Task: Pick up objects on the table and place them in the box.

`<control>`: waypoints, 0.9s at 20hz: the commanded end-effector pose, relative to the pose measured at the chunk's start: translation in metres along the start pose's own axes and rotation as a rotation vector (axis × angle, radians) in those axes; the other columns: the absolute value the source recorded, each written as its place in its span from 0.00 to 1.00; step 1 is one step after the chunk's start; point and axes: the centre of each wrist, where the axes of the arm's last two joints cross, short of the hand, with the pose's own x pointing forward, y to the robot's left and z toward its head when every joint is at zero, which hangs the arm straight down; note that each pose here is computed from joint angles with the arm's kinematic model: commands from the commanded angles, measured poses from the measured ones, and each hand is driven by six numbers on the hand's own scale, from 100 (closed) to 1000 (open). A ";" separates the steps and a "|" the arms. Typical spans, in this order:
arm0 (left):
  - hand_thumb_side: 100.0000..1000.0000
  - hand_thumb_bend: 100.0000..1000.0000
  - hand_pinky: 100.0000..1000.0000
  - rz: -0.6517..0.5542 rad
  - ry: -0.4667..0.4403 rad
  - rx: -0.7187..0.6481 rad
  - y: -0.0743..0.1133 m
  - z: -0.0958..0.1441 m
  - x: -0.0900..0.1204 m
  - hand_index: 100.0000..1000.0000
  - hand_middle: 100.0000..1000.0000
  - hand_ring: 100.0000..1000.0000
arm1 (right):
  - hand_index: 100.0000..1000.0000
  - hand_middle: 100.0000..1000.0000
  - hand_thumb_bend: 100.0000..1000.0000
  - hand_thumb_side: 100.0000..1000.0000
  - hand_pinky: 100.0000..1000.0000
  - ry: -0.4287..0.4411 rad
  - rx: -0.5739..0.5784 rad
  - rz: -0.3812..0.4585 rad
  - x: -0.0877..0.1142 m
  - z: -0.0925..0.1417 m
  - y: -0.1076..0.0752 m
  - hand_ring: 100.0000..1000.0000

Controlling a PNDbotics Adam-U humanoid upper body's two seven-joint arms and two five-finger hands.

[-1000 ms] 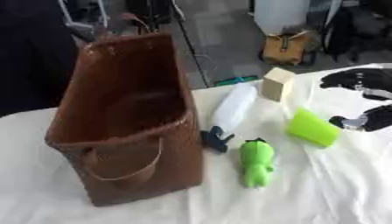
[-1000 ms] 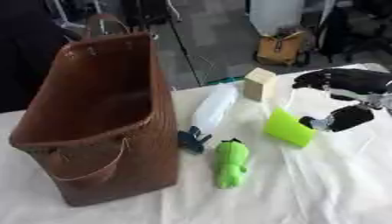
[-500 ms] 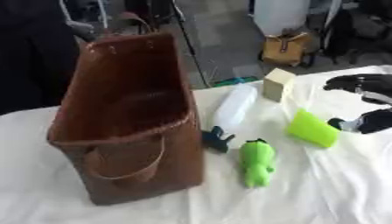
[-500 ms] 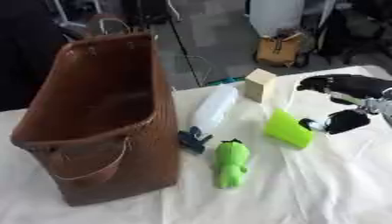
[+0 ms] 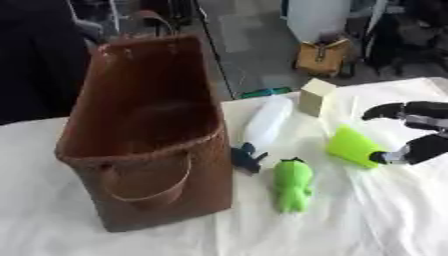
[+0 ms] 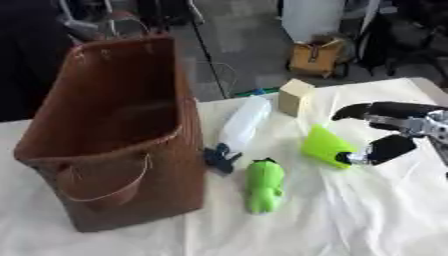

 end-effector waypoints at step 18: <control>0.78 0.00 0.72 0.023 -0.029 0.030 -0.002 -0.009 0.005 0.69 0.76 0.68 | 1.00 0.99 0.41 0.54 1.00 0.187 -0.131 0.051 0.003 -0.013 -0.010 1.00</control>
